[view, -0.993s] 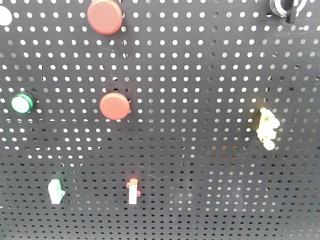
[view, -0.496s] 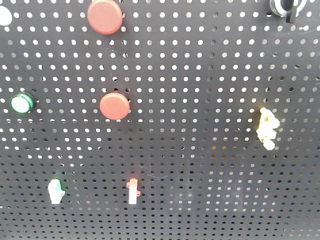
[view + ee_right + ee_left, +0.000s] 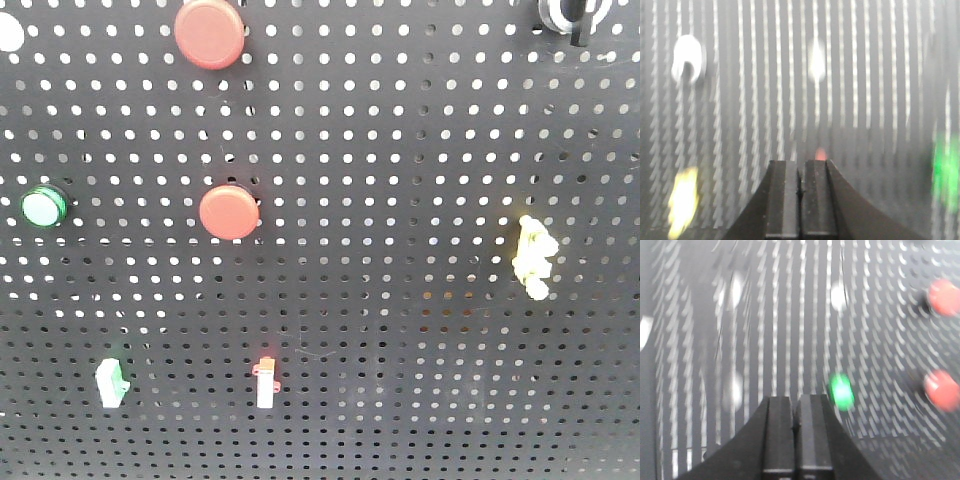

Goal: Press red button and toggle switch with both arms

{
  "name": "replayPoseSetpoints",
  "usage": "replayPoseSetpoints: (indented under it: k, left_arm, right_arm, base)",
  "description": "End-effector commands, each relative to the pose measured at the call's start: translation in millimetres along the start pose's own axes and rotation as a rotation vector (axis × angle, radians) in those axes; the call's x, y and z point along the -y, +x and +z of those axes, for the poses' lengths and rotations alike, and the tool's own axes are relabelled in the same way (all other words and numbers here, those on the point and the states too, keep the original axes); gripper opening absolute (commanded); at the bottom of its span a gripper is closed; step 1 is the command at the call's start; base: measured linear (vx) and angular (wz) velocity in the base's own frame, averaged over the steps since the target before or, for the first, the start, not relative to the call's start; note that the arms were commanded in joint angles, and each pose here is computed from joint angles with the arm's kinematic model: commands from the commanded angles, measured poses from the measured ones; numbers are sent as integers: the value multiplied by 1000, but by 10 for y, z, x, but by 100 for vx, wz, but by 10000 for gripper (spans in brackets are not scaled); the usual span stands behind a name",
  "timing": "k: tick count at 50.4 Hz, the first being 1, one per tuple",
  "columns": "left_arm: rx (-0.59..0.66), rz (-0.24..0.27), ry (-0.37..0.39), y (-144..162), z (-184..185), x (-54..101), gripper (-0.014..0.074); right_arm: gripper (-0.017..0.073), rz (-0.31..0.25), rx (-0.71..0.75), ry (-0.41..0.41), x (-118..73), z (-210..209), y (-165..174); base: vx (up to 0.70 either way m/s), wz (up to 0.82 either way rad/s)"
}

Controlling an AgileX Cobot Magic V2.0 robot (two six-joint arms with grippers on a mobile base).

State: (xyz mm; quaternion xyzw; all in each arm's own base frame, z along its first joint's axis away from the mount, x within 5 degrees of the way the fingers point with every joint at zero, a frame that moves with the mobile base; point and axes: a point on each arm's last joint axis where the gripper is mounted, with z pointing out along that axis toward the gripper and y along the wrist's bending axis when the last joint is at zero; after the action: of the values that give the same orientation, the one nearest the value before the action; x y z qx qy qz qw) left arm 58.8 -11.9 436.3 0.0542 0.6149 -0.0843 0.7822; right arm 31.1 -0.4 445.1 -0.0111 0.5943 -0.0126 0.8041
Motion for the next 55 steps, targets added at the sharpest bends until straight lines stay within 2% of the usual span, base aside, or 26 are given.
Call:
replayPoseSetpoints:
  k: [1,7,12,20,27,29,31,36,41,49,55]
  left_arm:
    - [28,-1,4,-300,285,7,2]
    - [69,-26,7,-547,397,12,2]
    - [117,-28,8,-665,386,14,2]
    - [61,-16,30,-598,486,35,2]
    - [-37,-10,143,-425,761,160,2]
    - [-53,-27,201,-399,830,231,2]
    - [-65,-20,257,-382,896,304,2]
    - [-59,36,410,-399,1093,533,2]
    - [-23,22,520,-514,1211,724,2]
    - [-5,18,592,-614,1386,914,2]
    - [-2,20,600,-636,1487,970,2]
  right_arm:
    - [-3,4,-26,0,5,228,-228]
    - [-3,48,-71,-14,-7,380,-267]
    - [-3,85,-79,-26,-20,432,-247]
    - [-3,164,-99,-55,-51,433,-230]
    - [-3,186,-98,-63,-58,433,-233]
    - [-3,186,-98,-63,-58,433,-233]
    - [-3,186,-99,-63,-59,433,-232]
    - [-3,184,-99,-63,-58,433,-232]
    - [-3,184,-105,-63,-59,432,-227]
    - [-3,178,-132,-65,-63,429,-202]
    - [-3,175,-152,-67,-66,426,-184]
  base:
    - [0,0]
    - [0,0]
    - [0,0]
    - [0,0]
    - [0,0]
    - [0,0]
    - [0,0]
    - [0,0]
    - [0,0]
    - [0,0]
    - [0,0]
